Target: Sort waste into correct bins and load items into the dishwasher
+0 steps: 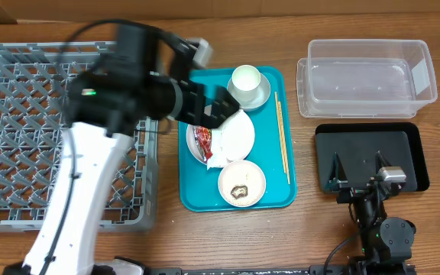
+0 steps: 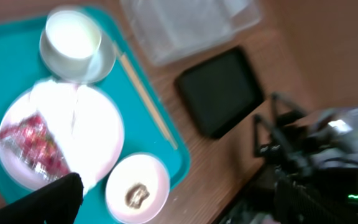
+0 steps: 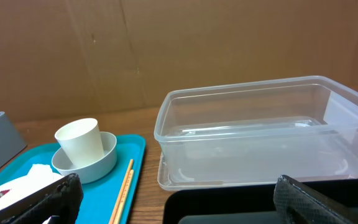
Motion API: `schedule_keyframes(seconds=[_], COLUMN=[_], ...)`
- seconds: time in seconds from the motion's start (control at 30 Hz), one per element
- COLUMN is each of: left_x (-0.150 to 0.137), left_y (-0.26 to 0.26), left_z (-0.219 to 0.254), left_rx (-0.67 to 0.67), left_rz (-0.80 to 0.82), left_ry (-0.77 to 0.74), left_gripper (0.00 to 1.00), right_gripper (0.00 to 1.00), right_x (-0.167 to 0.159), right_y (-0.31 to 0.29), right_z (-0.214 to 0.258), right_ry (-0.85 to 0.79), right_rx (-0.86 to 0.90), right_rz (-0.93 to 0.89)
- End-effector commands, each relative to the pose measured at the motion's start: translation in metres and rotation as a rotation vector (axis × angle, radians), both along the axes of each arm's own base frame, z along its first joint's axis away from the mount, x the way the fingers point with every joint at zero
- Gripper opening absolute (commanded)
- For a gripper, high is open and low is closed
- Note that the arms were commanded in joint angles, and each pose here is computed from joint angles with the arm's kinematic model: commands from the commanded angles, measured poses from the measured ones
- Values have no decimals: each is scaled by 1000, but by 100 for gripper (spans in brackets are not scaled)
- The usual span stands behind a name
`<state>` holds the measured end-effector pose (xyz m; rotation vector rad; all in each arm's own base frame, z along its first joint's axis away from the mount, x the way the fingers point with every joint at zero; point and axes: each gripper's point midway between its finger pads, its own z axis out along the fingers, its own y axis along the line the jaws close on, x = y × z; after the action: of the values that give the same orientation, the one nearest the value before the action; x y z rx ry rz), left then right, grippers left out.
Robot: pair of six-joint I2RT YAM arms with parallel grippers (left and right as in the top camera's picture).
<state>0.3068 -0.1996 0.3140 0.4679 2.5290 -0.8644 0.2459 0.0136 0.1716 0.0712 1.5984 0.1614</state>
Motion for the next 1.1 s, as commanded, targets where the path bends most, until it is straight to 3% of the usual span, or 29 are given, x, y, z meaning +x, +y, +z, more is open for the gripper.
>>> schedule_keyframes(seconds=[0.0, 0.13, 0.27, 0.43, 0.53, 0.77, 0.87, 0.97, 1.07], left_x=[16, 28, 29, 17, 24, 68, 74, 74, 70], left_y=[21, 23, 7, -26, -36, -42, -44, -44, -42], left_z=[-33, -53, -68, -87, -96, -128, -143, -158, -178], left_rx=[333, 445, 388, 300, 292, 359, 380, 406, 446], left_rz=[257, 408, 416, 293, 261, 271, 275, 269, 259], left_ry=[-18, -7, 85, 220, 220, 118, 129, 160, 211], left_gripper=[100, 100, 100, 100, 99, 62, 46, 50, 61], right_gripper=[100, 100, 100, 100, 100, 100, 100, 100, 100], right_x=[0, 0, 0, 0, 0, 0, 0, 0, 0], right_y=[-2, -2, -2, -2, -2, -2, -2, -2, -2], right_z=[-2, -2, -2, -2, -2, -2, -2, -2, -2], right_ry=[-3, -3, -3, -3, -3, -3, -3, -3, -3], right_rx=[-4, -4, -4, -4, -4, -4, -4, -4, -4], right_rz=[-9, -9, -9, -9, -9, -9, -9, -9, -9])
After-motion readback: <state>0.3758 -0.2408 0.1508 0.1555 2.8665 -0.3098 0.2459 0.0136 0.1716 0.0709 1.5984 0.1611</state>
